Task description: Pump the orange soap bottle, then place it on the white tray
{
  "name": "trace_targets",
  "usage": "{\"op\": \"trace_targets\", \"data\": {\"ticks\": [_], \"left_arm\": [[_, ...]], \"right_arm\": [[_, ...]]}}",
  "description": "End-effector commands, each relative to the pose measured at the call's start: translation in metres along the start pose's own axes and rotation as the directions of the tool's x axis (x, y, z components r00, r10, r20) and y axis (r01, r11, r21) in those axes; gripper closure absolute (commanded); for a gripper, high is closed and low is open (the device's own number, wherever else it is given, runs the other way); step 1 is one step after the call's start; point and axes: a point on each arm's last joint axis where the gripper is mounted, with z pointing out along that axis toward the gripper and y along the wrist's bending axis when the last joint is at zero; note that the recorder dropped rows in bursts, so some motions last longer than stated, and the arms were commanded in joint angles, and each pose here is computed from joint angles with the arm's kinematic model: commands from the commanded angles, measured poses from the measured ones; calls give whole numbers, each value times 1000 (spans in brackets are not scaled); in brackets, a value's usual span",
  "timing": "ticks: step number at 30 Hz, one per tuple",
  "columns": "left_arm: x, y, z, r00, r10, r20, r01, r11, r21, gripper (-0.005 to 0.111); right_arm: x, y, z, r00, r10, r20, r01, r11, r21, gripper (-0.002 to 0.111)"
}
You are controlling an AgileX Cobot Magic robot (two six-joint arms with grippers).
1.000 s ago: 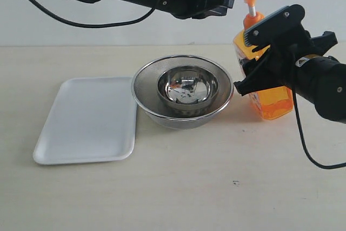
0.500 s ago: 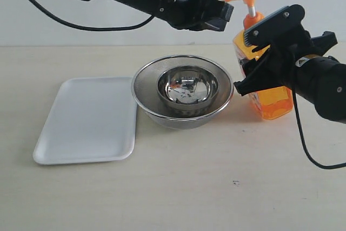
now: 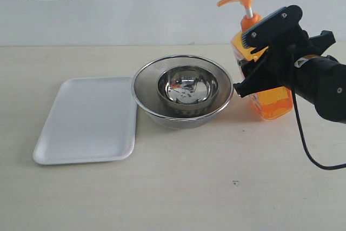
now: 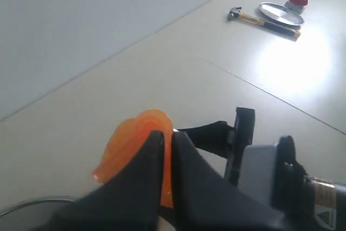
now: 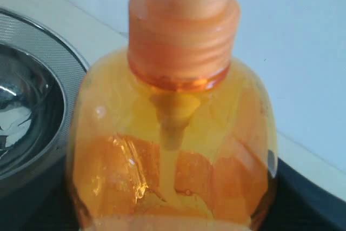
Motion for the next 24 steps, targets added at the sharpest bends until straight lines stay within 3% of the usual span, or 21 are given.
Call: {"op": "trace_targets", "data": {"ticks": [1,8,17,24], "left_arm": [[8,7,12,999,-28,17,28,999,-30,102],[15,6,33,999,-16,51,16,1000,11,102],[-4,4,33,995,3,103,-5,1000,19,102],[8,11,46,995,-47,85,46,999,22,102]], "right_arm": [[-4,0,0,1000,-21,17,21,1000,-4,108],[-4,0,0,1000,-21,17,21,1000,-4,108],[-4,0,0,1000,-12,18,12,1000,-5,108],[-4,0,0,1000,-4,20,4,1000,-6,108]]}}
